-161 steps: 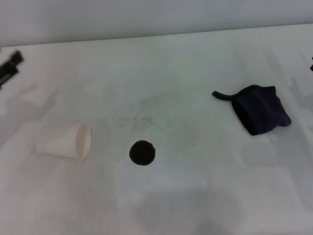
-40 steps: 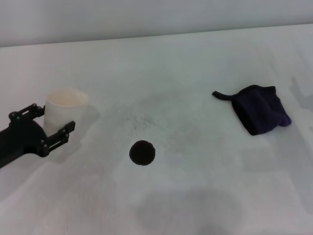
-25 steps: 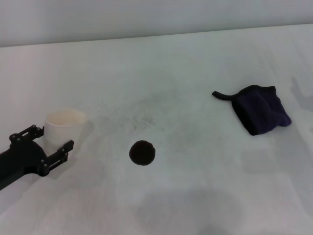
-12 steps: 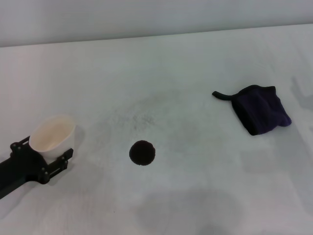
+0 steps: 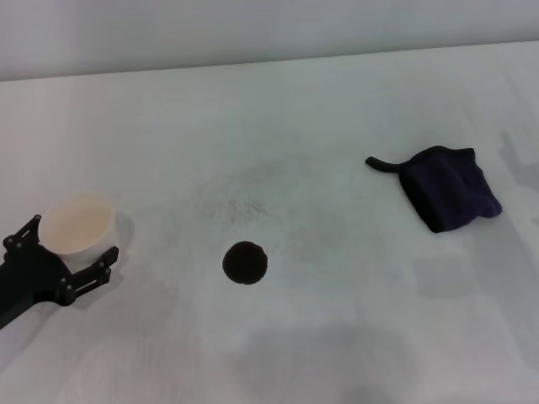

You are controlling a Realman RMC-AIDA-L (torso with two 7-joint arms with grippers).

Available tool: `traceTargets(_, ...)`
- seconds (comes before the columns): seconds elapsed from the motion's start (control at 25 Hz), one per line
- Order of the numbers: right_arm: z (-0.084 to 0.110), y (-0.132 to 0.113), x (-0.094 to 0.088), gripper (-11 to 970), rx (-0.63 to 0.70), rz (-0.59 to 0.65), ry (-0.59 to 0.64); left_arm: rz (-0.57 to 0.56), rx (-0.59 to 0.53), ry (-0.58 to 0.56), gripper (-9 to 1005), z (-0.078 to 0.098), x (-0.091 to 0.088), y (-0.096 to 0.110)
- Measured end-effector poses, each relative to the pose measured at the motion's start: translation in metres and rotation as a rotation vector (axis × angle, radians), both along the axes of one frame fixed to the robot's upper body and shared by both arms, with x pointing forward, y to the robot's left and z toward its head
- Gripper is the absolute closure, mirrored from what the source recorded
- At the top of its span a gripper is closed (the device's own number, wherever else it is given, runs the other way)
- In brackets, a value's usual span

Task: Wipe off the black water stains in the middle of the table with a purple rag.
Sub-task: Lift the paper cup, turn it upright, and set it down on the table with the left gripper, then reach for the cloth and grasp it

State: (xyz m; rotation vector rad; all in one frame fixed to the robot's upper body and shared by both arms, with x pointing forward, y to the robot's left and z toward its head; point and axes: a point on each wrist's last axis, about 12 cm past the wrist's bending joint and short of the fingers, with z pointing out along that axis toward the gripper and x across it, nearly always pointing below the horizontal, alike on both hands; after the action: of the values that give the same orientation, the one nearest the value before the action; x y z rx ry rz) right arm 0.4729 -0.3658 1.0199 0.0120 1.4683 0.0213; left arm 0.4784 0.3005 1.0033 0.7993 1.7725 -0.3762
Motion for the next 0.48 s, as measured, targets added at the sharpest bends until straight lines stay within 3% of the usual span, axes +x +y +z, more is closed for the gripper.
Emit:
traceTargets(0.08, 0.0002, 0.0001, 0.0002, 102, 0.000, 0.001, -0.001, 0.001, 0.003, 0.001, 147, -0.0002, 0.0007, 0.0001)
traceTargets(0.48, 0.0014, 0.0017, 0.0039, 119, 0.000, 0.006, -0.004, 0.016, 0.018, 0.026, 111, -0.0057, -0.0009, 0.0025)
